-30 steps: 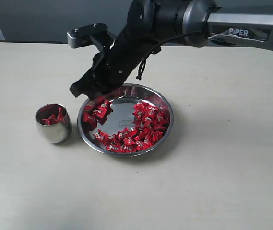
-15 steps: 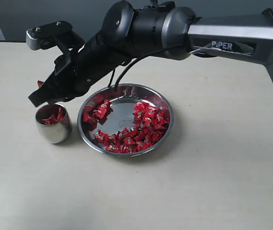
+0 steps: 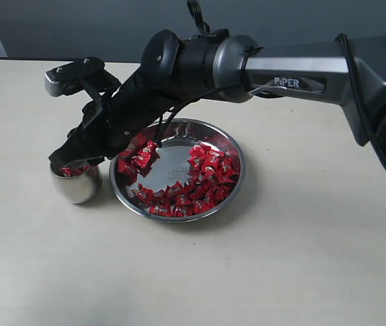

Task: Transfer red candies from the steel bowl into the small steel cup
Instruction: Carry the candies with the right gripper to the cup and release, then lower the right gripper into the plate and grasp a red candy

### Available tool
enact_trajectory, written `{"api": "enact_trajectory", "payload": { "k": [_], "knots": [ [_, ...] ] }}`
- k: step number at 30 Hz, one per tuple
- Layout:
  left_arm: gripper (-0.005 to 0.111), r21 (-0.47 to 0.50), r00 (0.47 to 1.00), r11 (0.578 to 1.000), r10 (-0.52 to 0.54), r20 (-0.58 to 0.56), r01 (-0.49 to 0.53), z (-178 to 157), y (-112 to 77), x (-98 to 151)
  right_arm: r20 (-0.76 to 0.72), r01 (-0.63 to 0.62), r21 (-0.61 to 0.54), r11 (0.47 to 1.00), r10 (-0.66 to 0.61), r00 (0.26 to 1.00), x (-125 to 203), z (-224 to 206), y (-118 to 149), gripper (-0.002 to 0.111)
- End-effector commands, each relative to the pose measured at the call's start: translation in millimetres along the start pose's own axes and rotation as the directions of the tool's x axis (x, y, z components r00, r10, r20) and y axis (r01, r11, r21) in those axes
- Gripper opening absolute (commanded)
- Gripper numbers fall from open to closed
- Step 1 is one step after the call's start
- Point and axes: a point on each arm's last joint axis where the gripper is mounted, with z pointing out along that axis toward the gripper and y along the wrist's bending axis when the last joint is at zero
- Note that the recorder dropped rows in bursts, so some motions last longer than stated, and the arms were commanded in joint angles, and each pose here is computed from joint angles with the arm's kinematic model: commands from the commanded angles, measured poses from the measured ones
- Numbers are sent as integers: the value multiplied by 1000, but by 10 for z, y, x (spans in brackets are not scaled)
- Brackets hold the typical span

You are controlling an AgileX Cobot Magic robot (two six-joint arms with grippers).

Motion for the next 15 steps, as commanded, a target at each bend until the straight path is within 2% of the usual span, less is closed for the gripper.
{"api": "enact_trajectory", "payload": {
  "k": [1, 8, 15],
  "knots": [
    [0, 2, 1000, 1000, -1, 2, 1, -2, -1, 6, -10, 45, 37, 998, -45, 999, -2, -46, -55, 34],
    [0, 2, 1000, 1000, -1, 2, 1, -2, -1, 6, -80, -85, 252, 964, 109, 991, 98, -251, -506, 34],
    [0, 2, 1000, 1000, -1, 2, 1, -2, -1, 6, -101, -145, 288, 947, 180, 978, 233, -214, -785, 34]
  ]
}}
